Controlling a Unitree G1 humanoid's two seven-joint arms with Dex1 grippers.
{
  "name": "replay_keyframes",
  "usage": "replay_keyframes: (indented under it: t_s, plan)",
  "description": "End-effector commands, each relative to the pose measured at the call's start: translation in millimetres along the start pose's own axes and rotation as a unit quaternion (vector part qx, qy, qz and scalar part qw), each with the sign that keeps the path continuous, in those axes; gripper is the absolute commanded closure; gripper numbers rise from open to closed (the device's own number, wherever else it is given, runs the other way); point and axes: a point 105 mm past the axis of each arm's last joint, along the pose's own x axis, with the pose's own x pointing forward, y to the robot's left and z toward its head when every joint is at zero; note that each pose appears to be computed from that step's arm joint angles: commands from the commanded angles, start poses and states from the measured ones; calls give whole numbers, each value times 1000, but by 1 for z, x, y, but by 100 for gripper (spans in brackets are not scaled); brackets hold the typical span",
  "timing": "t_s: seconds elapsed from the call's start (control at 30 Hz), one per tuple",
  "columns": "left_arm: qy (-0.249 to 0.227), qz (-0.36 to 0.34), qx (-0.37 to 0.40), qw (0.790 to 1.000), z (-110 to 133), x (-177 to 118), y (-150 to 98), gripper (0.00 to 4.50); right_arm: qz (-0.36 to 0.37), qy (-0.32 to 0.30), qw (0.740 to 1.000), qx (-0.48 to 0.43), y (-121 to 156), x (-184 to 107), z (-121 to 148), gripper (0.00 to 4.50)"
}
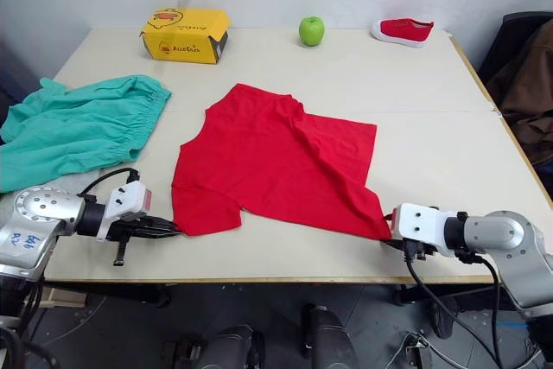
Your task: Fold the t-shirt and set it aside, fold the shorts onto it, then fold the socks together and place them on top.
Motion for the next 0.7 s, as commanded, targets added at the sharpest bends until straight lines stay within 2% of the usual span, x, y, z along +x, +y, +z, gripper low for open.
replay_keyframes:
  t_s: [0.03, 0.1, 0.13, 0.33, 0.5, 0.6, 0.7]
  plan:
    - [0, 13, 6, 1000, 2, -10, 3, 450, -2, 5, 1000, 1, 1, 4, -3, 355]
    - [0, 15, 3, 1000, 1, -11, 3, 450, 1, 4, 1000, -1, 1, 4, -1, 428]
    - [0, 15, 2, 1000, 1, -11, 3, 450, 1, 3, 1000, -1, 1, 3, -1, 449]
    - [2, 7, -6, 1000, -1, -14, 0, 450, 7, -6, 1000, -7, 0, -3, 3, 449]
    - [8, -39, -28, 999, -4, -22, -16, 450, 43, -38, 998, 2, 8, -12, 15, 449]
    - [35, -119, -68, 990, -12, -38, -47, 450, 120, -61, 990, 34, 33, -30, 23, 449]
    - [45, -145, -85, 985, -14, -45, -60, 450, 152, -65, 985, 56, 45, -39, 27, 449]
